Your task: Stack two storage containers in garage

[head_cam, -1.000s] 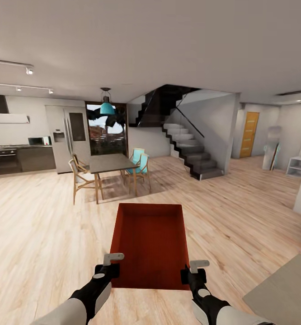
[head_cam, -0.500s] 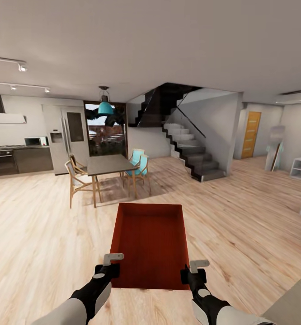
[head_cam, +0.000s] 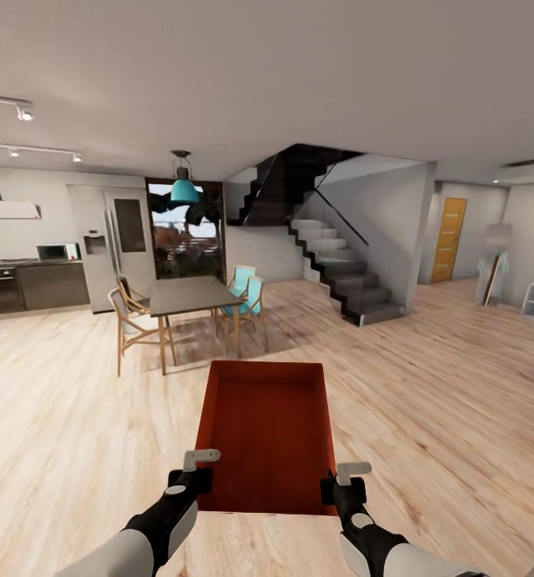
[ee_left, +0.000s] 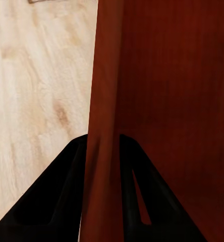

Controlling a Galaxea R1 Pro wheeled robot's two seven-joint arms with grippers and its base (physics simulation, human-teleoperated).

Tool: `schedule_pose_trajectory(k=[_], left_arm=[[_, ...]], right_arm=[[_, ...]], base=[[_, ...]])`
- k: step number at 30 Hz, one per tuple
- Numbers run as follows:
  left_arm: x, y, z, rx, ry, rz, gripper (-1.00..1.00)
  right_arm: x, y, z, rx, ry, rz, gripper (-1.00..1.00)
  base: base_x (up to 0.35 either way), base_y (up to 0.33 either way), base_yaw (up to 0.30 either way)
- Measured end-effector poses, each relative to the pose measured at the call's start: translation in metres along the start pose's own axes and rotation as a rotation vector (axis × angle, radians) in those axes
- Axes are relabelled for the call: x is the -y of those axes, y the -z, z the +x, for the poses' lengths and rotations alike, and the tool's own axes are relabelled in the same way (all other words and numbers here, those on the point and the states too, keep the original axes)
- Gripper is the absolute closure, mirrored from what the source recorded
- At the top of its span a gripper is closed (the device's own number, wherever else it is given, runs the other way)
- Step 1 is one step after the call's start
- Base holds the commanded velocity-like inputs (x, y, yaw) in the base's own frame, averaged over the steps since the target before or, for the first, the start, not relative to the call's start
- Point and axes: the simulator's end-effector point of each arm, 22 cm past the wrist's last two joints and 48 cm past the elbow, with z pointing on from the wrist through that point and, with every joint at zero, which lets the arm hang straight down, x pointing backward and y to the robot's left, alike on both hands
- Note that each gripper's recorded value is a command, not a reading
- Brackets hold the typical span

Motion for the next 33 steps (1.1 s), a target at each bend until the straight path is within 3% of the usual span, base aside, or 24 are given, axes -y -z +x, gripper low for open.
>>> schedule_pose_trajectory(k=[11, 33], left_arm=[[0.0, 0.0, 0.0, 0.0, 0.0, 0.0, 1.0], [-0.0001, 0.0, 0.0006, -0.003, 0.001, -0.001, 1.0]], right_arm=[[0.0, 0.0, -0.0001, 0.0, 0.0, 0.0, 1.0], [-0.0001, -0.0002, 0.0003, -0.003, 0.001, 0.0, 1.0]], base=[[0.322, 0.0, -0.028], [0.322, 0.096, -0.258]])
